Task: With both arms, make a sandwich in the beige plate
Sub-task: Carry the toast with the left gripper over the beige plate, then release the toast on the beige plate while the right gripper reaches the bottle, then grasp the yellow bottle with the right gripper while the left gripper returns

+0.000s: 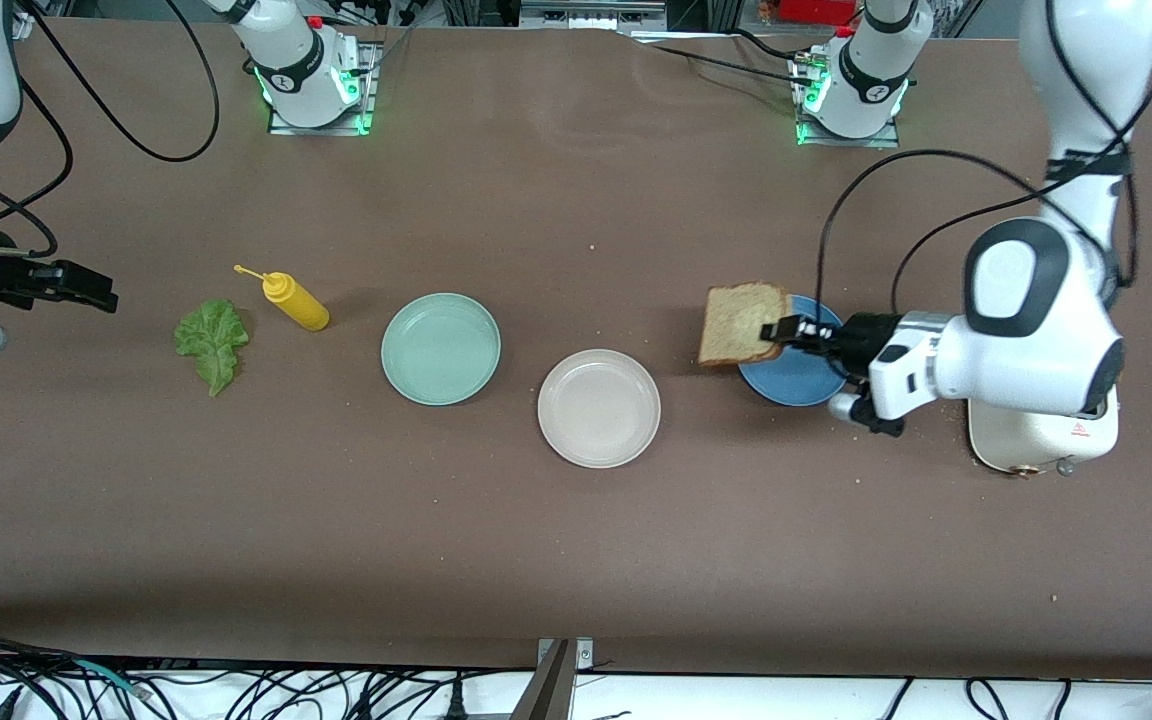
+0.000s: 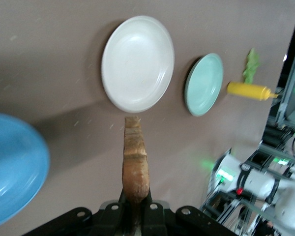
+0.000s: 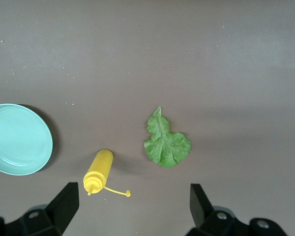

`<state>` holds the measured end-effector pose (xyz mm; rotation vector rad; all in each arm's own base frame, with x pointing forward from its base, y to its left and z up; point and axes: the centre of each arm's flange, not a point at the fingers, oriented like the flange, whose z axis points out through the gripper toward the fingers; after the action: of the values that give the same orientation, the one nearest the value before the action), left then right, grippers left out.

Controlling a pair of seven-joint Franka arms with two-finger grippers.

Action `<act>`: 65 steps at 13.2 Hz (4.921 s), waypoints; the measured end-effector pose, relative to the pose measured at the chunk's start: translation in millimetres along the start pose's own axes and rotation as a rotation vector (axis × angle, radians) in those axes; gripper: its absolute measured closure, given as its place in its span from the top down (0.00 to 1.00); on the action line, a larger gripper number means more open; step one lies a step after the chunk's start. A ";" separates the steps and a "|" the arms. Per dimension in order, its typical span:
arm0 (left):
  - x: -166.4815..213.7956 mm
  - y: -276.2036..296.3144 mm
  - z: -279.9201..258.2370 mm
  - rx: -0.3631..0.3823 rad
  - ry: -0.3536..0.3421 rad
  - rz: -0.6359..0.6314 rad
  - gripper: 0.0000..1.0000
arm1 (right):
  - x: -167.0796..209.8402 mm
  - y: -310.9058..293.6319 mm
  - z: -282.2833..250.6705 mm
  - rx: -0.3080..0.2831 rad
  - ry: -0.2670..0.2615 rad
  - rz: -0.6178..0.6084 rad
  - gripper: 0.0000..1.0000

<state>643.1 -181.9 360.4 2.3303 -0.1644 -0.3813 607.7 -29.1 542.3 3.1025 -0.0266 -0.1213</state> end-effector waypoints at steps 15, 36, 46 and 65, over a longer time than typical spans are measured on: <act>60.3 -7.6 190.1 -0.190 0.269 -0.008 0.13 | 0.0 2.5 0.3 0.000 0.000 0.004 1.00; 9.0 -118.9 -82.4 0.544 0.221 0.107 1.00 | -2.8 25.8 231.0 0.138 -0.163 -0.164 1.00; -70.3 -94.3 -200.4 0.727 0.088 -0.096 1.00 | -72.2 89.8 319.6 0.612 0.234 -0.946 1.00; -90.4 -92.3 -229.4 0.727 0.125 -0.162 1.00 | -123.2 64.5 427.9 0.938 0.715 -1.252 1.00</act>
<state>631.5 57.6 469.1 3.0887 -0.0540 -0.2803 450.3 -106.6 127.9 2.9864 2.3628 1.2492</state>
